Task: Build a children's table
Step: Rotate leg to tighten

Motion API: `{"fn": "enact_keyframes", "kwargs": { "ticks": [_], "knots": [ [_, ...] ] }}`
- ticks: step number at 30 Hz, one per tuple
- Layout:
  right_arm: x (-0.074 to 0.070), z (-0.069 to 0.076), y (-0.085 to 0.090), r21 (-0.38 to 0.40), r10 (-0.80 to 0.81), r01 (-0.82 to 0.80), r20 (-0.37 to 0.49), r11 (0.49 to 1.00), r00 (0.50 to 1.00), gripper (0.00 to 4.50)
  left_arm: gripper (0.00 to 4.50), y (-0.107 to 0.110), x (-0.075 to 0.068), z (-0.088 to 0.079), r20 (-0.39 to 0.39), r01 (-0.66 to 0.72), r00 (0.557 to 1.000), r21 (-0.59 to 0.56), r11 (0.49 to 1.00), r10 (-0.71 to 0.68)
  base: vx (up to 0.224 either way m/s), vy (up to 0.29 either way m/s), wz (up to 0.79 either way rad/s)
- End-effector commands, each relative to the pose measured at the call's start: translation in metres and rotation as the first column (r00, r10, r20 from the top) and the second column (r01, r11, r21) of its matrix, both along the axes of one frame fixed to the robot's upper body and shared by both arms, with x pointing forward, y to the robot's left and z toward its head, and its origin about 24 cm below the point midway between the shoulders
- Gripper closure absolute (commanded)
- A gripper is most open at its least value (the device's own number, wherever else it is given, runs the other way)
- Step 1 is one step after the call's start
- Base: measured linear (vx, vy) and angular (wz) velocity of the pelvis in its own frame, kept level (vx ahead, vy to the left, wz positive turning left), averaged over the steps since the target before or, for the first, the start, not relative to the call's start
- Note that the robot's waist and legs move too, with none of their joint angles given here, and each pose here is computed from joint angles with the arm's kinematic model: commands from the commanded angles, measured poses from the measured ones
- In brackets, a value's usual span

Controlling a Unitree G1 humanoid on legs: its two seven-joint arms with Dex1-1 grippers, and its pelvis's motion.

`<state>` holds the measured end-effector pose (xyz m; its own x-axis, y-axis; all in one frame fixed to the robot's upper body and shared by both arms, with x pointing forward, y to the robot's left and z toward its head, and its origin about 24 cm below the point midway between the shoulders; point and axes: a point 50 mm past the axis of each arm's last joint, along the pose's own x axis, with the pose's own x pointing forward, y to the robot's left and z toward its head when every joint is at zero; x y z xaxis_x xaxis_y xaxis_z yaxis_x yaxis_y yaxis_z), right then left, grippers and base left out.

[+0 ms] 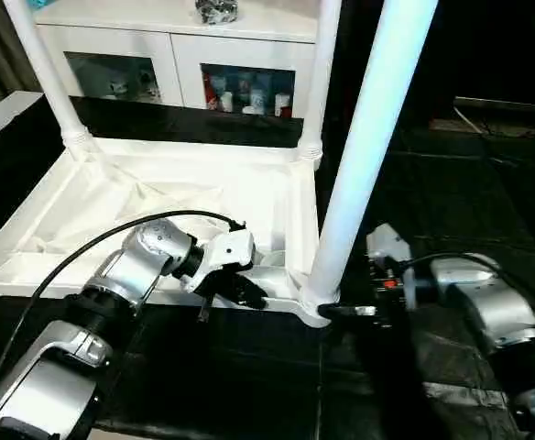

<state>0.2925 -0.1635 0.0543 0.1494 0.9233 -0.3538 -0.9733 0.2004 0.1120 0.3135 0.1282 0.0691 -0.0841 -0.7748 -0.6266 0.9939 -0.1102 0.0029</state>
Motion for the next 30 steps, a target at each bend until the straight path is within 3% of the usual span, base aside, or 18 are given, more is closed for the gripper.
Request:
{"fn": "enact_keyframes", "kwargs": {
  "ticks": [1,7,17,26,30],
  "knots": [
    [0.005,0.005,0.005,-0.004,0.02,-0.02,0.018,1.0,1.0,0.04,4.5,-0.009,-0.005,0.003,0.007,0.092,0.996,-0.001,0.996,-0.092,0.0,0.0,0.0],
    [0.004,0.004,0.007,0.02,0.032,-0.032,0.001,0.999,0.999,0.22,4.5,-0.009,-0.006,0.003,0.01,0.097,0.995,-0.001,0.995,-0.097,0.0,0.0,0.0],
    [0.006,0.003,0.011,0.044,0.039,-0.038,-0.017,0.998,0.999,1.17,4.5,-0.01,-0.006,0.001,0.01,0.099,0.995,0.004,0.995,-0.099,0.0,0.0,0.0],
    [0.003,0.0,0.013,0.059,0.049,-0.048,-0.024,0.997,0.999,1.59,4.5,-0.009,-0.005,0.0,0.015,0.087,0.996,0.003,0.996,-0.087,0.0,0.0,0.0],
    [-0.004,-0.008,0.018,0.104,-0.034,0.043,-0.092,0.994,0.995,1.62,4.5,-0.016,0.001,0.0,0.02,-0.052,0.998,-0.072,0.996,0.054,0.0,0.0,0.0]
  ]
}}
